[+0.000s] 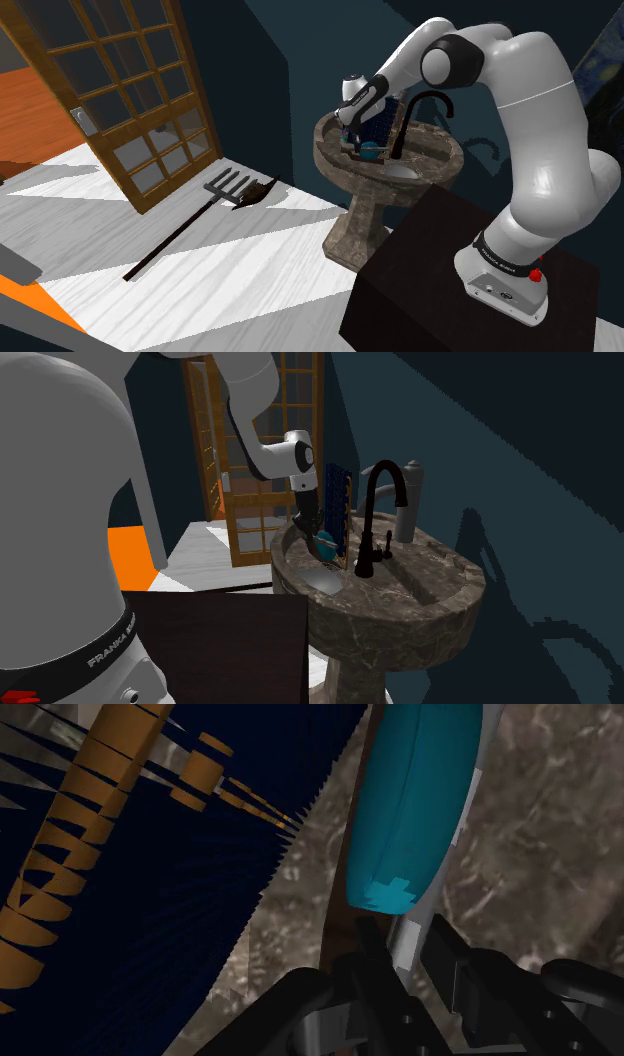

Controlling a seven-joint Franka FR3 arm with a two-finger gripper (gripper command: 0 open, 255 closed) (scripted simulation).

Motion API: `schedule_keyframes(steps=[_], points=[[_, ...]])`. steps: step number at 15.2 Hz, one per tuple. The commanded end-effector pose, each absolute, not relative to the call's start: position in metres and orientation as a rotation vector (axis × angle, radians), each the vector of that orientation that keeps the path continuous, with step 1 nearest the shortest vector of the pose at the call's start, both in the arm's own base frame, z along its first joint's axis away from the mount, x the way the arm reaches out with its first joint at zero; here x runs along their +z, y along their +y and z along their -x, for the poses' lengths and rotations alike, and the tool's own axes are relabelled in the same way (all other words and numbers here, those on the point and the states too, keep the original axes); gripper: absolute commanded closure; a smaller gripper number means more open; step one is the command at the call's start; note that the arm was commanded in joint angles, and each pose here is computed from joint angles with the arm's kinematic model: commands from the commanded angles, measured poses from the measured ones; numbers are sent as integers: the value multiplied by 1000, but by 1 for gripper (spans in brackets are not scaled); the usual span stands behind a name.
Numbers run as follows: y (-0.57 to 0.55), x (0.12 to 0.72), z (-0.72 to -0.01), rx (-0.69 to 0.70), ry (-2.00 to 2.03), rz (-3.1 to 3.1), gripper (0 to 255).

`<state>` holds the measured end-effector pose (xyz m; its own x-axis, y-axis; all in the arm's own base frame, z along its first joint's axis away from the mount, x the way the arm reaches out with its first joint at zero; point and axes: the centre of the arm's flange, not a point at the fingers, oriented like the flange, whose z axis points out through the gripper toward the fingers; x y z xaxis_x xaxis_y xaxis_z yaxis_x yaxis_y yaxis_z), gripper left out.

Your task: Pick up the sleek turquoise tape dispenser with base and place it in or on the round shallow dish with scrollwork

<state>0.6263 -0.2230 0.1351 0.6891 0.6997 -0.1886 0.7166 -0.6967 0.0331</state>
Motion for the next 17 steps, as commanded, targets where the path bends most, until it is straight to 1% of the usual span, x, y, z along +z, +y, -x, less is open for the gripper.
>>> schedule_keyframes(steps=[1, 4, 17], points=[[-232, 132, -621, -263, 1158, -2794, 255], [-237, 125, -630, -264, 1158, -2794, 255], [-237, 194, -630, -264, 1158, -2794, 255]])
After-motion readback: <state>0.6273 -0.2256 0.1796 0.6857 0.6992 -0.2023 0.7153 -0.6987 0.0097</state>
